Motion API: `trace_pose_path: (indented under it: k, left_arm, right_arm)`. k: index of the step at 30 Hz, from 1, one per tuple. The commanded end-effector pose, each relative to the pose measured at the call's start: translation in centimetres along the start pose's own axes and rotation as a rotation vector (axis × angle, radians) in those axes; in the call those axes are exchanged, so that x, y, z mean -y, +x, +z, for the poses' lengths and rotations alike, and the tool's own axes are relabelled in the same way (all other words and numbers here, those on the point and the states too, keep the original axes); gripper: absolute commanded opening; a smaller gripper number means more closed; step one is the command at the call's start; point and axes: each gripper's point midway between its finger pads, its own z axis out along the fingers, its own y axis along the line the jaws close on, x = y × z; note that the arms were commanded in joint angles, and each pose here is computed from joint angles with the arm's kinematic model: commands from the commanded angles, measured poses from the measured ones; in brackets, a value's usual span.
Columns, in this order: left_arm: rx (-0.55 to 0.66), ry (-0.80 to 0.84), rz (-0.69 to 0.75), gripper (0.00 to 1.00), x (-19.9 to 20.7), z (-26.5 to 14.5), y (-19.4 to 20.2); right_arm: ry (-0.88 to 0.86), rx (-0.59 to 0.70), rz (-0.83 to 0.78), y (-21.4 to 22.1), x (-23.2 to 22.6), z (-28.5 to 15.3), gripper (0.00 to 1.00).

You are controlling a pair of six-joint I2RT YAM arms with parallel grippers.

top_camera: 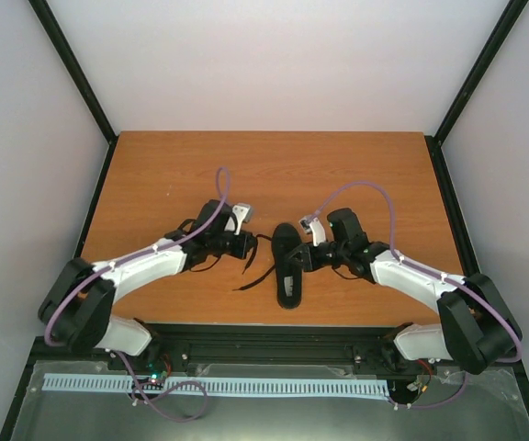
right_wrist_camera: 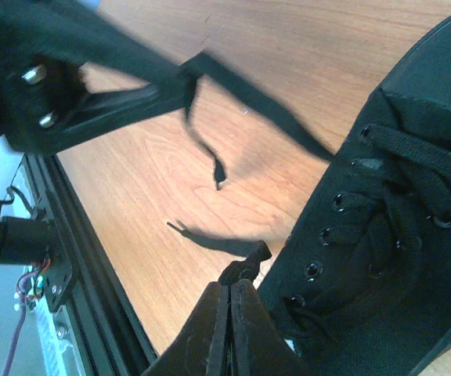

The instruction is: Tie the shoes

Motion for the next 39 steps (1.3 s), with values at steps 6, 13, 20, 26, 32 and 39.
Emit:
trace_pose_path:
  k: [6, 13, 20, 26, 32, 39]
  left_arm:
    - [-0.282, 0.066, -0.161, 0.01, 3.8, -7.9, 6.7]
    - [-0.297, 0.307, -0.199, 0.01, 12.0, -8.5, 6.5]
    - [-0.268, 0.396, -0.104, 0.01, 18.5, -5.3, 5.1]
    - [-0.296, 0.399, -0.102, 0.19, 19.7, -2.3, 6.2]
    - [-0.245, 0.256, -0.032, 0.51, 16.8, -2.8, 6.0]
    - [-0.097, 0.170, -0.013, 0.55, 11.2, -4.6, 3.4]
  right_arm:
    - [0.072, 0.020, 0.052, -1.7, 0.7, 0.2, 0.03]
    - [0.061, 0.015, 0.059, -2.1, 0.8, 1.0, 0.03]
    - [0.052, 0.030, 0.065, -2.7, 0.6, 1.0, 0.03]
    - [0.064, 0.033, 0.074, -2.6, 0.9, 1.0, 0.03]
    - [0.058, 0.039, 0.070, -2.6, 0.8, 1.0, 0.03]
    - [0.017, 0.044, 0.033, -2.3, -0.1, 0.6, 0.03]
